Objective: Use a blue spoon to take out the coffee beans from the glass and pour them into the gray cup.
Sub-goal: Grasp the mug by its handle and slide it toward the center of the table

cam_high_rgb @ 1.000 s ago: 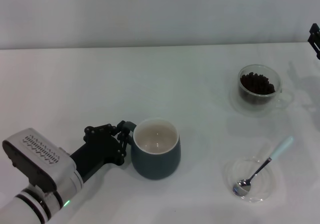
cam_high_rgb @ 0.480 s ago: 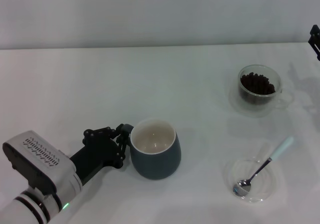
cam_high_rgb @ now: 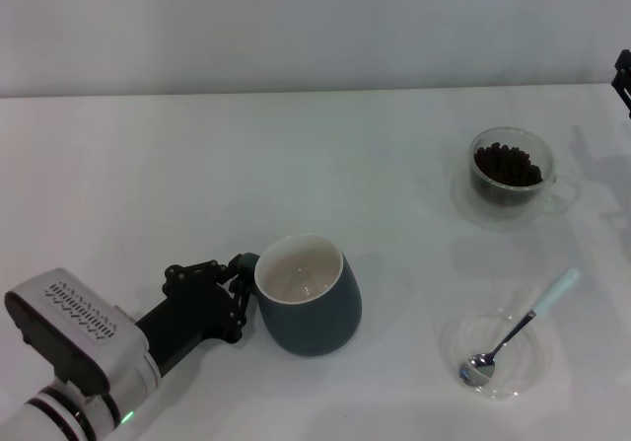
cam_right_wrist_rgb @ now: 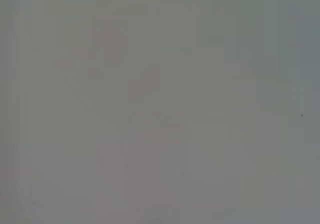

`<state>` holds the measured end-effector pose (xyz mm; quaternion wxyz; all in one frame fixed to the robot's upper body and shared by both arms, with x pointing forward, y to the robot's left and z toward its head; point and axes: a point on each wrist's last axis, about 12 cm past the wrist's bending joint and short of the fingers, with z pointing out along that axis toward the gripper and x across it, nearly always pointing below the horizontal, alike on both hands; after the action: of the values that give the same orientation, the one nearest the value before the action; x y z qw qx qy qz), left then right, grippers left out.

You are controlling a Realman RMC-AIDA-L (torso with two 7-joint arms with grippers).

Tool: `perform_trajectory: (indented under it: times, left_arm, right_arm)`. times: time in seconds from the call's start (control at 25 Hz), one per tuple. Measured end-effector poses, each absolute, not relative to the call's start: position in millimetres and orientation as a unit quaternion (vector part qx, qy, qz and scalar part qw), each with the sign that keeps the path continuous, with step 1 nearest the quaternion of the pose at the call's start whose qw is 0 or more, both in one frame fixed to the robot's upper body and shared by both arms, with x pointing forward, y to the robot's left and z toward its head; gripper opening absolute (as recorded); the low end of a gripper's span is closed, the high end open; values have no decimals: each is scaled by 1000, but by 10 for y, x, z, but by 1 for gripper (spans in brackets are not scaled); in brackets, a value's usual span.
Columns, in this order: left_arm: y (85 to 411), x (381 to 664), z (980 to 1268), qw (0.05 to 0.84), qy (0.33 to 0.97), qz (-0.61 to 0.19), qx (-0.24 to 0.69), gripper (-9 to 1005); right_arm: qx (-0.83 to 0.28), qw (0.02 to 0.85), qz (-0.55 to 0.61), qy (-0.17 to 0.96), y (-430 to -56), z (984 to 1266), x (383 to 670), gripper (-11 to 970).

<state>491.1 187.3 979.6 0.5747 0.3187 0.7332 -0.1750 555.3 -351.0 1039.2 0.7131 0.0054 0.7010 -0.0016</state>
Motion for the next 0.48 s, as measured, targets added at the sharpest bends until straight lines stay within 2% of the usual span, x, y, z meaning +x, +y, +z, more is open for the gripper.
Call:
perform_trajectory:
  times: [0.48]
  left_arm:
    - [1851,4892,9807,579,727,-176,325,82]
  right_arm:
    - [12,715,7,699,-3511,10393,5541,768]
